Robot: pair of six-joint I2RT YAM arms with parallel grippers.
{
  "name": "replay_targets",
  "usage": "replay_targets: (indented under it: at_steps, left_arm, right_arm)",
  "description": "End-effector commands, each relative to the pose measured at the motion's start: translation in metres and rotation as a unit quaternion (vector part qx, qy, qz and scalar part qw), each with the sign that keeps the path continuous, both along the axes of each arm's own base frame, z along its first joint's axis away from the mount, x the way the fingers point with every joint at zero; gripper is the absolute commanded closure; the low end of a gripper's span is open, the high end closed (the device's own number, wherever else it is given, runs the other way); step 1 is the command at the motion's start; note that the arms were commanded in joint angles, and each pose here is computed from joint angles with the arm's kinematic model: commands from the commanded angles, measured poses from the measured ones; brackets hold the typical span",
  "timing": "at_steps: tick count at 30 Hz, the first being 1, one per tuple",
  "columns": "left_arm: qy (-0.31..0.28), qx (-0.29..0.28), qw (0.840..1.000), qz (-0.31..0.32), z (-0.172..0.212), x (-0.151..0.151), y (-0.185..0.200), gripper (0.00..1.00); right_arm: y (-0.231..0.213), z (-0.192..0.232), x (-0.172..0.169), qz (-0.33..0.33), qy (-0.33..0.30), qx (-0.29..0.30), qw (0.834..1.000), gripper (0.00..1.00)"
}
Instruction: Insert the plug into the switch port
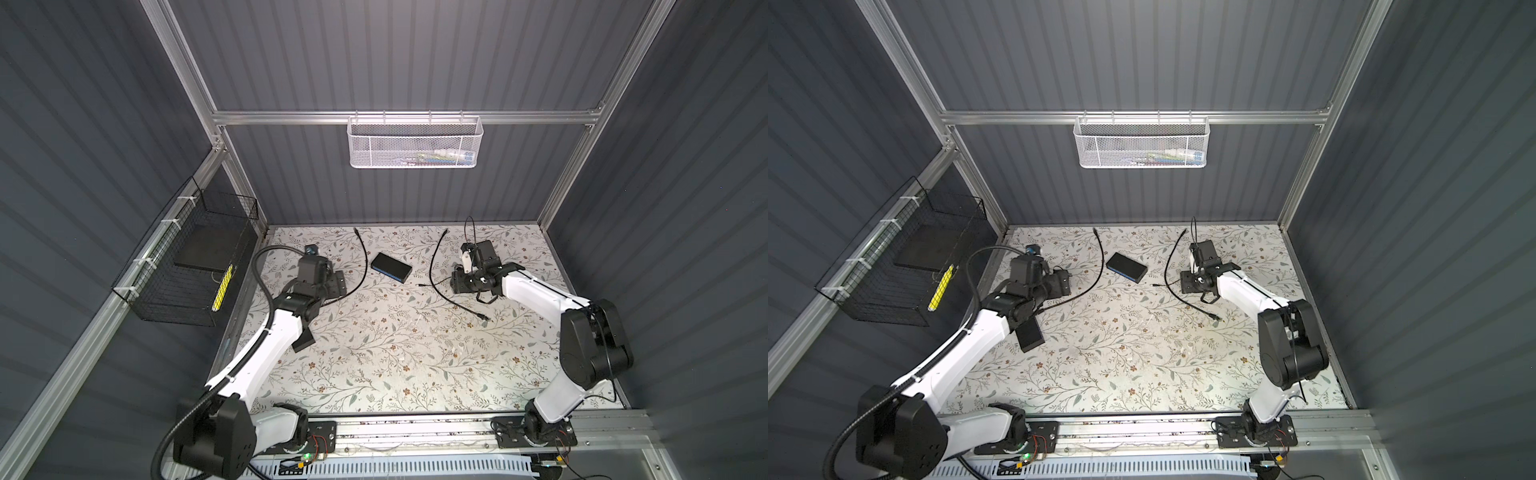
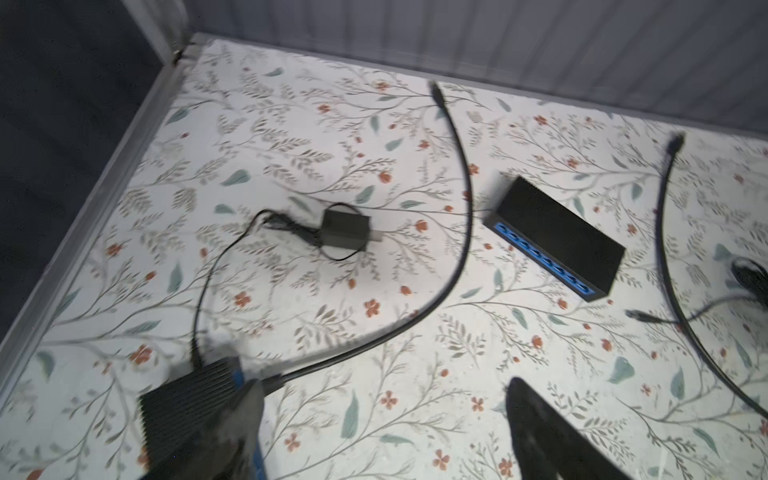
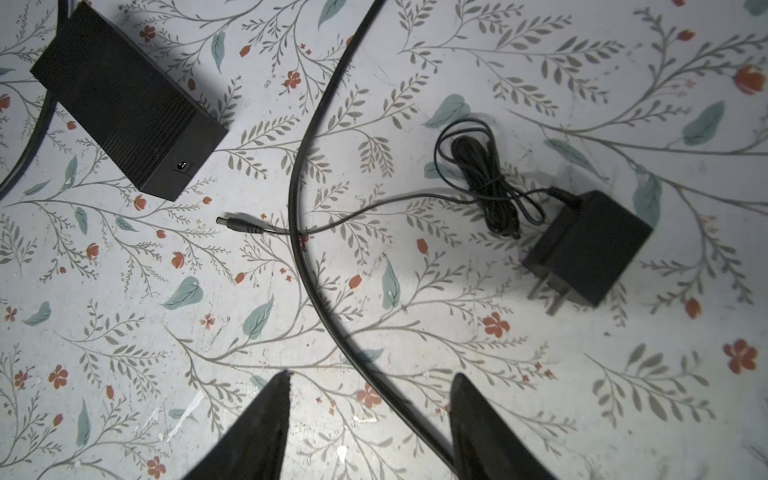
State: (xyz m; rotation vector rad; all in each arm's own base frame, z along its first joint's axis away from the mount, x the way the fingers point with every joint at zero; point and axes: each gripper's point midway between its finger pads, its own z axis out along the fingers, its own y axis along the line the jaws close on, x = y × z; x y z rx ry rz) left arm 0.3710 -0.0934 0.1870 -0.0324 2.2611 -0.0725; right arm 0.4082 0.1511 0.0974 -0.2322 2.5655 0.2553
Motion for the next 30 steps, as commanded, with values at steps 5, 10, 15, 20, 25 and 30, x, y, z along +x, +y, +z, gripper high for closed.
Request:
replay_targets:
  at_steps: [5, 10, 15, 20, 25, 30]
  left_arm:
    - [0.002, 0.051, 0.992, -0.114, -0.024, 0.037, -0.059, 0.11]
    - [-0.001, 0.012, 0.987, -0.160, -0.032, 0.049, -0.086, 0.12]
    - [0.015, -0.007, 0.982, -0.186, -0.039, 0.052, -0.098, 0.12]
    - [0.011, -0.017, 0.981, -0.192, -0.037, 0.048, -0.098, 0.12]
    - [0.018, -0.014, 0.981, -0.191, -0.040, 0.041, -0.088, 0.13]
    - [0.026, -0.013, 0.983, -0.180, -0.044, 0.034, -0.071, 0.13]
  right_arm:
    - [0.067, -0.004, -0.010, 0.210, 0.004, -0.045, 0.977, 0.42]
    - [0.080, -0.022, 0.006, 0.270, -0.004, -0.083, 0.959, 0.44]
    - [0.086, -0.039, 0.025, 0.299, 0.008, -0.113, 0.947, 0.49]
    - [0.093, -0.051, 0.035, 0.333, 0.010, -0.126, 0.934, 0.53]
    - [0.097, -0.059, 0.039, 0.353, 0.028, -0.134, 0.926, 0.54]
    - [0.099, -0.070, 0.043, 0.365, 0.046, -0.158, 0.917, 0.60]
